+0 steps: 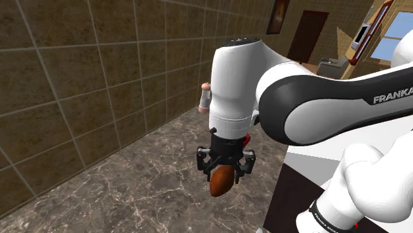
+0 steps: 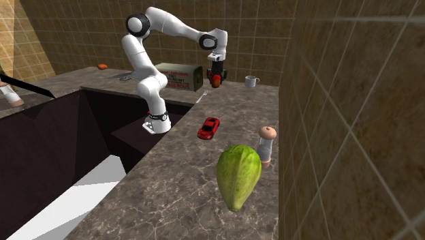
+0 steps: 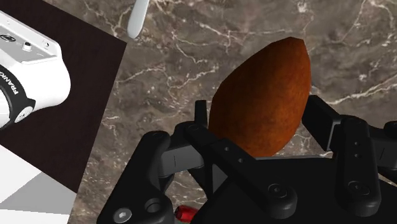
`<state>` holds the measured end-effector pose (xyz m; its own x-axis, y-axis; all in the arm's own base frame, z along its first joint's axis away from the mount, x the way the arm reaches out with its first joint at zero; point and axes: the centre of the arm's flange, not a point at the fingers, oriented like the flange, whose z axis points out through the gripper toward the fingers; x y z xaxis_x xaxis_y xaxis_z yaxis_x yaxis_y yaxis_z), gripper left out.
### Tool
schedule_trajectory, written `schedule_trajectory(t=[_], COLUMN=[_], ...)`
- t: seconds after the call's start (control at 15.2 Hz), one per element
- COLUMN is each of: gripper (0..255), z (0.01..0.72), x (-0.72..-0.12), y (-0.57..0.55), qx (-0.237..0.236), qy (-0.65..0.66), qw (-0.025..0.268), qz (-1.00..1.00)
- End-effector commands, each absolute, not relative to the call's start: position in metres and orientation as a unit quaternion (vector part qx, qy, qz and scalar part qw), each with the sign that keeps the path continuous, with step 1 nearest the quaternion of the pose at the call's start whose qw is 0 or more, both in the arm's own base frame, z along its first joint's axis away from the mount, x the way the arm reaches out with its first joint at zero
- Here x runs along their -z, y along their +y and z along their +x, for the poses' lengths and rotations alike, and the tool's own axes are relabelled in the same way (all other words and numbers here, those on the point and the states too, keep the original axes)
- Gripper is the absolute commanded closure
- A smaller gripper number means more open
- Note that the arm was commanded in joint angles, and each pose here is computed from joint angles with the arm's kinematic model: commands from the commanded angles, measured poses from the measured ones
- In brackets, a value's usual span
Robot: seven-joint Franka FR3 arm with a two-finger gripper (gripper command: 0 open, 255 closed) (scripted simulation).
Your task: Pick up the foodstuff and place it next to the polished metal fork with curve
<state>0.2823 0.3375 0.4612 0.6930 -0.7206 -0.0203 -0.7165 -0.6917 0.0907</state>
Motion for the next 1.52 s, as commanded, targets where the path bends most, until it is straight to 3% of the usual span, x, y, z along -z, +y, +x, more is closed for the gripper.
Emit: schedule_trajectory(t=[0.0, 1.45], gripper=[255, 255], z=[0.278, 0.278], x=[-0.454, -0.341], y=[0.345, 0.345], qx=[0.027, 0.027], qy=[-0.391, -0.391], qw=[0.038, 0.038], qz=[0.919, 0.919])
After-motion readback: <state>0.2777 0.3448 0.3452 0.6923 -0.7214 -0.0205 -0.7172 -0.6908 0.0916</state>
